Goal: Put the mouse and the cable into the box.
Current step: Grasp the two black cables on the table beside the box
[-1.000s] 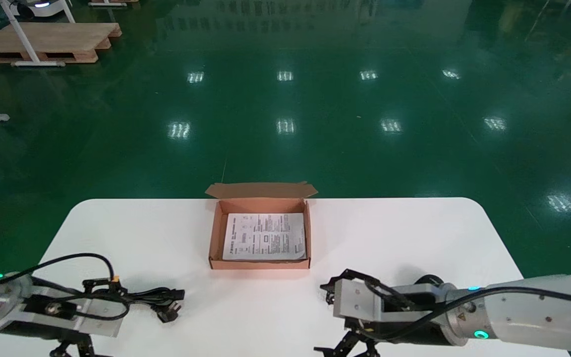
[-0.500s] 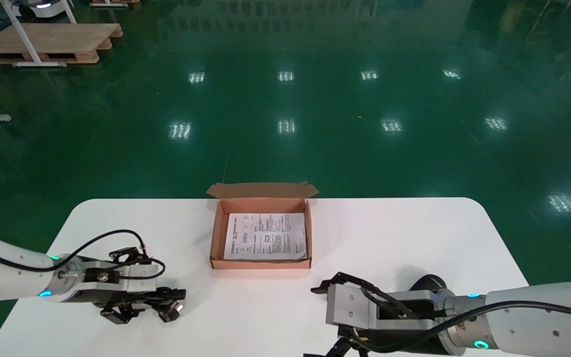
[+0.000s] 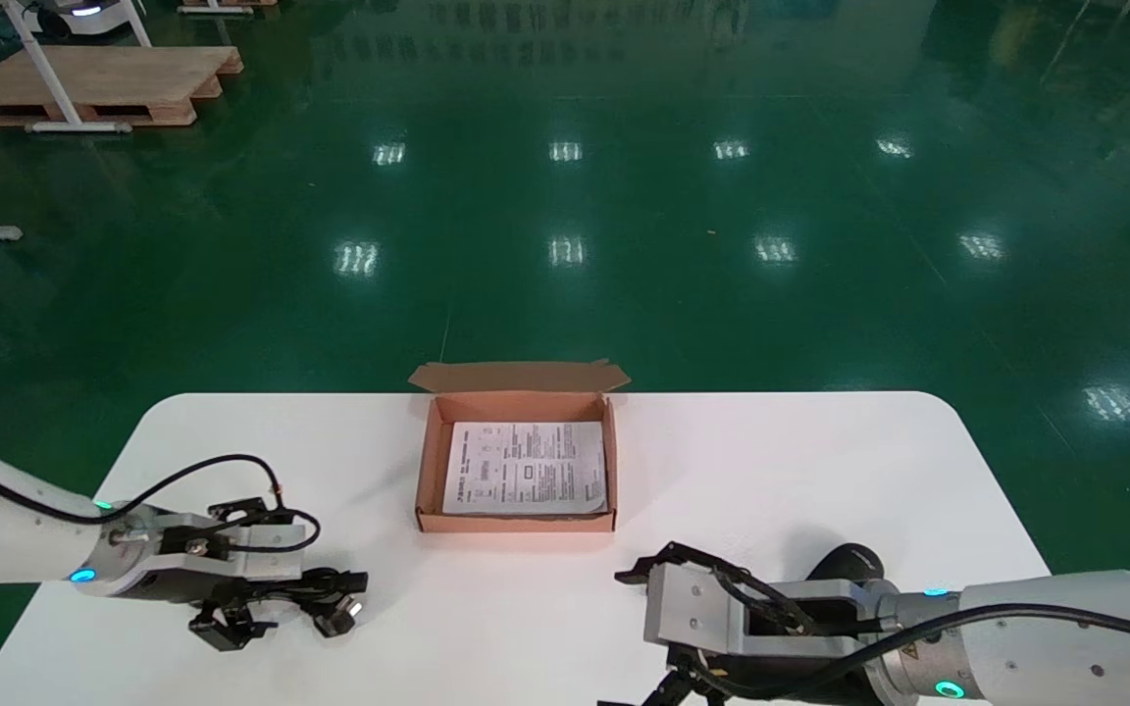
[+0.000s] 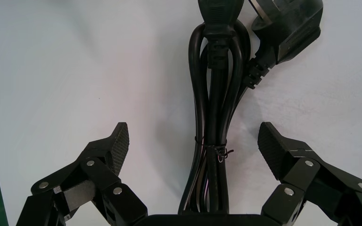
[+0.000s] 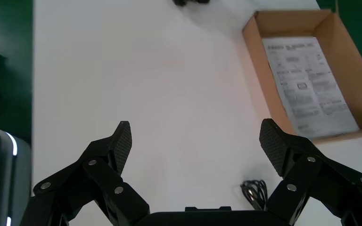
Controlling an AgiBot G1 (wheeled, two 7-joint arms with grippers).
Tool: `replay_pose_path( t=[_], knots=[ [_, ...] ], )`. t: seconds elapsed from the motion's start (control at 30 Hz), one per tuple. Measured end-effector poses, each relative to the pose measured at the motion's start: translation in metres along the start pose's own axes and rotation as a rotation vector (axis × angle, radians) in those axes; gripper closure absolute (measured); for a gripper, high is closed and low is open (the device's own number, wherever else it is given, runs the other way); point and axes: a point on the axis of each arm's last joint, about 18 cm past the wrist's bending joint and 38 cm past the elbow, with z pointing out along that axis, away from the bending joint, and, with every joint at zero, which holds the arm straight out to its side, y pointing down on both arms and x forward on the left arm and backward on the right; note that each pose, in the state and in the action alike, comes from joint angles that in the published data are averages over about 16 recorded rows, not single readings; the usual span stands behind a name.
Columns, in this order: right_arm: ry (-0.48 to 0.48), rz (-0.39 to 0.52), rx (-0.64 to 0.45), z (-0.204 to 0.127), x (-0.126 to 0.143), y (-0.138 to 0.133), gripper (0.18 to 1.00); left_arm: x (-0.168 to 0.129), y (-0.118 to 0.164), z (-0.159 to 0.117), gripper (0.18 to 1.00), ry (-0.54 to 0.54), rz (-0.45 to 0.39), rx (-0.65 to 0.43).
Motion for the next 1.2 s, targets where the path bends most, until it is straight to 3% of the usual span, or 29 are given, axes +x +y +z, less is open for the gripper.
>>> replay_pose_path(
  t=[0.5,0.83,1.2],
  knots=[
    [0.149,-0.024,-0.293,0.057,0.049,0.045,0.178,-0.002,0.001,0.002,0.183,0.005,0.005,-0.005],
    [0.161,-0.029,-0.353,0.063,0.067,0.053,0.178,-0.002,0.002,0.002,0.183,0.006,0.005,-0.005],
    [0.153,-0.027,-0.364,0.063,0.069,0.055,0.181,-0.003,0.002,0.002,0.189,0.006,0.004,-0.005]
  ],
)
